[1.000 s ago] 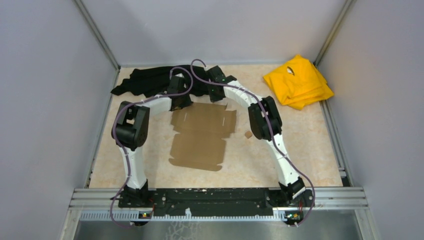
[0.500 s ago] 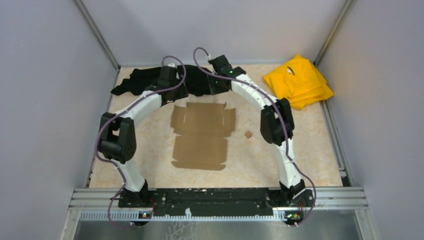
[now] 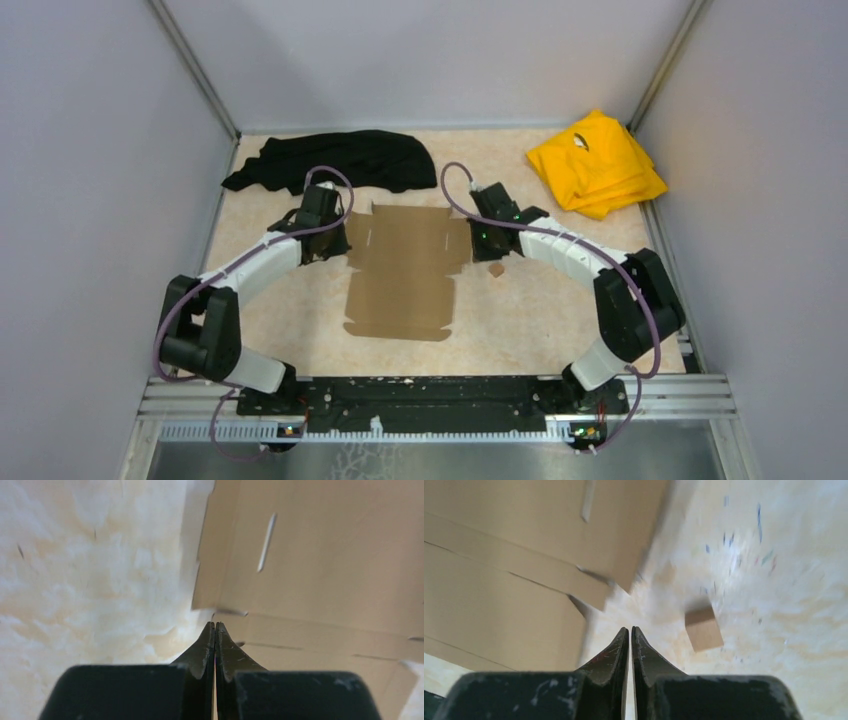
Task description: Fold the paper box
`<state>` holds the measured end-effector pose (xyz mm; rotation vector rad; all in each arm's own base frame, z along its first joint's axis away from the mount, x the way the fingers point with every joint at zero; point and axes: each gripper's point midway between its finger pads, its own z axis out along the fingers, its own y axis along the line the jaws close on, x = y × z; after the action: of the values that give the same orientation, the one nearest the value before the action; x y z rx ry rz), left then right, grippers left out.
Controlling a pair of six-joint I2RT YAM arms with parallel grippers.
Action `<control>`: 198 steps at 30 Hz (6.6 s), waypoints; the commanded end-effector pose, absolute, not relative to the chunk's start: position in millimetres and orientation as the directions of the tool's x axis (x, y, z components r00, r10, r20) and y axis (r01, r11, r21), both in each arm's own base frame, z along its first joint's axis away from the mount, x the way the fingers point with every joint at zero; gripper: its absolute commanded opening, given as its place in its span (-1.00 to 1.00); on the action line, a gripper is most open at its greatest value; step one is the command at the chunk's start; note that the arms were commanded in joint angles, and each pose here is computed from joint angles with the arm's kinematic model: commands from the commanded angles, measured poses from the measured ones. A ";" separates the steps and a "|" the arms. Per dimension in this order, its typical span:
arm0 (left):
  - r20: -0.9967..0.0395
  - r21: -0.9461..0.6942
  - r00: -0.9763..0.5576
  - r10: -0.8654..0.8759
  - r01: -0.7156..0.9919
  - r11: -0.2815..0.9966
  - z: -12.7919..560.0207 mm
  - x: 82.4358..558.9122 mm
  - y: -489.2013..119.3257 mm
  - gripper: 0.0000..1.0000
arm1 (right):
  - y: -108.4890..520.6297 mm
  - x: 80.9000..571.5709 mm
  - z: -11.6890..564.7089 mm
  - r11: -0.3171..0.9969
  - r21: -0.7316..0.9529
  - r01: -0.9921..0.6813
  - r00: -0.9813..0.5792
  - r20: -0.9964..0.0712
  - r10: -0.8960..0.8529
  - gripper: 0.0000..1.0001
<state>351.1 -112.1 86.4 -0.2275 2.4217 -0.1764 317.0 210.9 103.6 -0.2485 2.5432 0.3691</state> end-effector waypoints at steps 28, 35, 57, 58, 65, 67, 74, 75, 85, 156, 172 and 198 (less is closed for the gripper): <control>-0.478 -0.142 -0.828 -0.293 -0.257 0.956 12.4 303.3 -98.3 -1.00 | 216.9 308.4 34.0 0.955 0.261 -0.139 -0.896 -0.445 -0.009 -0.92; -0.477 -0.154 -0.827 -0.297 -0.254 0.955 7.4 307.5 -101.8 -1.00 | 227.9 311.6 34.6 0.951 0.266 -0.155 -0.895 -0.445 -0.021 -0.92; -0.517 -0.209 -0.807 -0.286 -0.205 0.956 34.2 320.9 -117.3 -1.00 | 244.0 318.1 52.4 0.942 0.281 -0.185 -0.884 -0.466 -0.034 -0.92; -0.517 -0.208 -0.807 -0.284 -0.203 0.957 34.4 321.1 -118.0 -1.00 | 244.6 318.5 52.8 0.941 0.281 -0.187 -0.883 -0.468 -0.035 -0.92; -0.524 -0.216 -0.806 -0.277 -0.188 0.958 39.9 323.4 -125.8 -1.00 | 249.5 316.4 53.2 0.938 0.284 -0.200 -0.883 -0.467 -0.047 -0.92; -0.524 -0.215 -0.807 -0.271 -0.182 0.959 39.9 323.3 -128.7 -1.00 | 250.2 316.2 53.9 0.938 0.285 -0.199 -0.883 -0.467 -0.045 -0.92; -0.522 -0.214 -0.813 -0.257 -0.167 0.963 39.4 323.0 -137.2 -1.00 | 254.5 317.0 56.8 0.934 0.291 -0.209 -0.881 -0.470 -0.050 -0.92; -0.524 -0.217 -0.812 -0.256 -0.164 0.962 40.3 323.4 -138.6 -1.00 | 255.0 317.1 56.9 0.933 0.291 -0.209 -0.881 -0.470 -0.051 -0.92; -0.521 -0.213 -0.820 -0.238 -0.145 0.966 38.3 322.1 -149.5 -1.00 | 265.5 316.9 60.7 0.927 0.299 -0.227 -0.879 -0.473 -0.062 -0.92; -0.464 -0.187 -0.872 -0.154 -0.073 0.980 10.2 309.5 -191.5 -1.00 | 280.7 294.3 -3.3 0.935 0.246 -0.254 -0.916 -0.372 -0.151 -0.92; -0.577 -0.188 -0.807 -0.128 -0.021 0.982 80.2 341.6 -204.7 -0.96 | 297.6 318.2 66.9 0.899 0.263 -0.351 -0.851 -0.489 -0.190 -0.79; -0.758 -0.428 -0.572 -0.313 0.073 0.901 272.9 270.3 -162.2 0.97 | 236.8 258.9 259.3 0.794 0.320 -0.516 -0.646 -0.754 -0.116 0.37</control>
<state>295.2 -163.6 274.6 -0.1379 2.1097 -0.4273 270.3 237.4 251.5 -0.4671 2.2472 0.6103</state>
